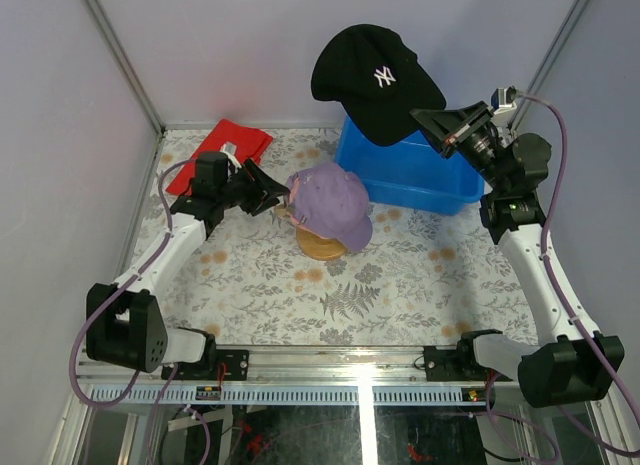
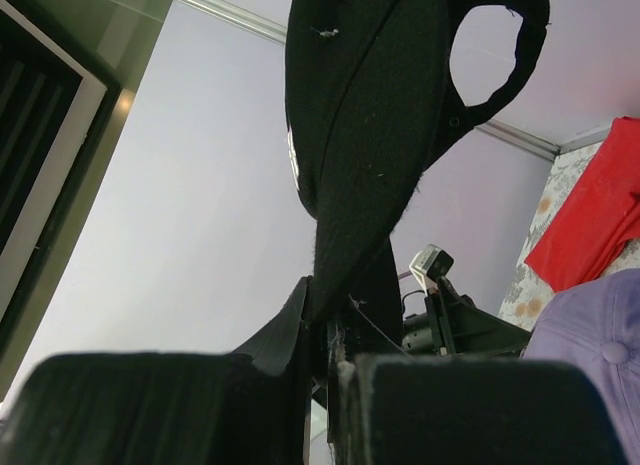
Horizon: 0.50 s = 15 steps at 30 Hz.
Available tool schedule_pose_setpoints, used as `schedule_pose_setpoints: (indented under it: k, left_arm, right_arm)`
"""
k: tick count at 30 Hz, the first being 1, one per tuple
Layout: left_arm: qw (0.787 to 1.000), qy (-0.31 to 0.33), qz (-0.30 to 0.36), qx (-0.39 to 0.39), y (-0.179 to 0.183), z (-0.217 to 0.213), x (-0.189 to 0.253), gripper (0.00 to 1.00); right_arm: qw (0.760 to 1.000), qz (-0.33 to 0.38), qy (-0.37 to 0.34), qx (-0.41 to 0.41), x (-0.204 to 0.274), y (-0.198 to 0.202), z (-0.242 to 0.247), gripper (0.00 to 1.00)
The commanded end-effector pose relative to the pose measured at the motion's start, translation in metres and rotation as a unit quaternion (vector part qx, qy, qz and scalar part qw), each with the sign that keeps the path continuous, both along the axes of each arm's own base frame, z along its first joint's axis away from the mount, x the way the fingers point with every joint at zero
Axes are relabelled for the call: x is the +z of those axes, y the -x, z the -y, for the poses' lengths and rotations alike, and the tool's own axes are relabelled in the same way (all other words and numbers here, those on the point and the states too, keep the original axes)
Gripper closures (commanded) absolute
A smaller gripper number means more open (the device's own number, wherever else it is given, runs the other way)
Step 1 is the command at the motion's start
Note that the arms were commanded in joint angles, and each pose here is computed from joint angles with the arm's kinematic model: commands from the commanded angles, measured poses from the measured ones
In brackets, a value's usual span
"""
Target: Stack the hats
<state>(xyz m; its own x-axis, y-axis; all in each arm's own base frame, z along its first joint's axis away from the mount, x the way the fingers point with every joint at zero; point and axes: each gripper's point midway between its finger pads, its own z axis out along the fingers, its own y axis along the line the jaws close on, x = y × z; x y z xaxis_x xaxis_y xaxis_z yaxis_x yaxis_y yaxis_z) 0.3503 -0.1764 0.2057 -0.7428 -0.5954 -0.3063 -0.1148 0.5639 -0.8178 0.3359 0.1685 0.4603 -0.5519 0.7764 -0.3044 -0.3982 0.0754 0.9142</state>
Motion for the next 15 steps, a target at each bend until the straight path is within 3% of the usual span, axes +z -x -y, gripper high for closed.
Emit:
schedule_pose_setpoints:
  k: [1, 10, 15]
  left_arm:
    - [1.000, 0.016, 0.008, -0.009, -0.003, 0.009, 0.000, 0.57]
    - [0.999, 0.031, -0.001, -0.008, -0.011, 0.018, -0.007, 0.62]
    - [1.000, 0.024, -0.004, -0.018, -0.013, 0.020, -0.015, 0.96]
  right_arm:
    - [0.998, 0.061, 0.001, 0.001, 0.029, 0.021, 0.003, 1.00]
    - [0.998, 0.052, 0.016, 0.015, 0.021, 0.025, -0.001, 1.00]
    - [0.996, 0.053, 0.032, 0.058, 0.014, 0.032, -0.010, 1.00]
